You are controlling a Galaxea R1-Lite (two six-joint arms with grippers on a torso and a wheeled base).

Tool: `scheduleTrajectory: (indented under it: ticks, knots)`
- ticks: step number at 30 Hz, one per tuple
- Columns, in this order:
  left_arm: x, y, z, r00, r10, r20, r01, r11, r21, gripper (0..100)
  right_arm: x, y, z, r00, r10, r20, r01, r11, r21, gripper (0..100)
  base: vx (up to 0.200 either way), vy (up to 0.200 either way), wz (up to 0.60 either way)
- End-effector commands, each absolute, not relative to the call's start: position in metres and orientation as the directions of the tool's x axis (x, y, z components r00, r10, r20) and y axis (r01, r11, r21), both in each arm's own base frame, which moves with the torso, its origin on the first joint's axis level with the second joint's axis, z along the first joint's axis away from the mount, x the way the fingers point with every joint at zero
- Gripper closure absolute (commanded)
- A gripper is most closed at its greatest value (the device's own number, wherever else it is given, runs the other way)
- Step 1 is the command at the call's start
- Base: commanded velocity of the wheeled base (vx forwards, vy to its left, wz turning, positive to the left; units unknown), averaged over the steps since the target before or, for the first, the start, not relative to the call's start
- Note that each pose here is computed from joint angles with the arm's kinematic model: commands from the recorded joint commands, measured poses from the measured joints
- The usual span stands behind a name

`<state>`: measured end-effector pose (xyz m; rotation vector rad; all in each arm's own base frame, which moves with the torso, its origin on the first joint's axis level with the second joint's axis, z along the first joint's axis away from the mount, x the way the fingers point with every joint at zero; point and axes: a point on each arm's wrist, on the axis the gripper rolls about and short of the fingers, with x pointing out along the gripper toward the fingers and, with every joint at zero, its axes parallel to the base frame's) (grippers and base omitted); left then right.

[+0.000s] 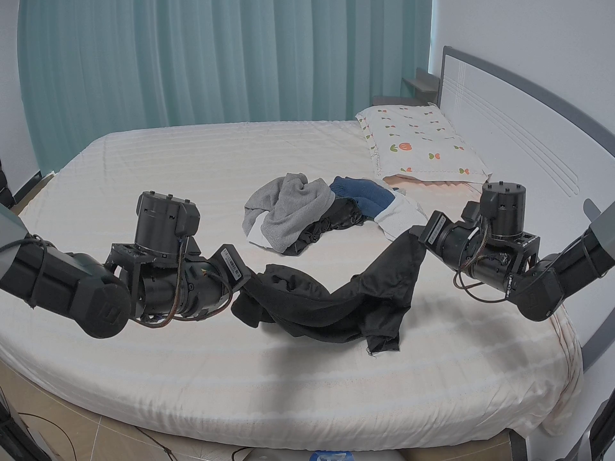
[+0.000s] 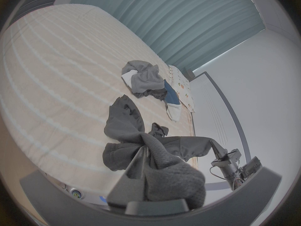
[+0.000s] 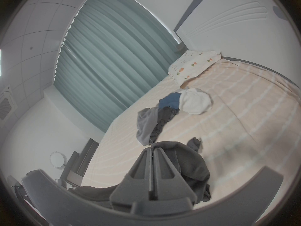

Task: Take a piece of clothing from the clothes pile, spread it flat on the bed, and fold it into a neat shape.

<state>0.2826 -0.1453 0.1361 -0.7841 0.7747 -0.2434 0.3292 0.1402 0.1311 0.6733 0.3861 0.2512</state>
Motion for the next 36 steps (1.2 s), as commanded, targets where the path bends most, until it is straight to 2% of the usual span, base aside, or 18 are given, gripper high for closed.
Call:
scheduleTrajectory:
  ticks: [1,6,16,27,36]
  knots:
    - [0.271,-0.140,0.131,0.698,-0.483,-0.529,-0.073,0.687,-0.723,100,0.325,0.128,0.119,0.899,0.315,-0.303,-0.046,0.758,0.650,100,-0.200,0.000,0.00]
    - [0.266,-0.137,0.124,0.709,-0.487,-0.509,-0.100,0.645,-0.757,100,0.325,0.123,0.118,0.905,0.300,-0.300,-0.021,0.738,0.675,100,0.000,0.000,0.00]
    - [0.267,-0.132,0.127,0.725,-0.494,-0.479,-0.132,0.583,-0.801,100,0.313,0.129,0.124,0.900,0.328,-0.286,-0.054,0.735,0.676,100,0.000,0.000,0.00]
    - [0.267,-0.127,0.125,0.729,-0.483,-0.486,-0.147,0.583,-0.799,100,0.306,0.134,0.126,0.896,0.340,-0.284,-0.066,0.737,0.673,100,0.000,0.200,0.00]
    - [0.265,-0.122,0.133,0.748,-0.475,-0.463,-0.137,0.573,-0.808,100,0.308,0.137,0.130,0.923,0.282,-0.262,-0.043,0.751,0.658,100,0.000,0.200,0.00]
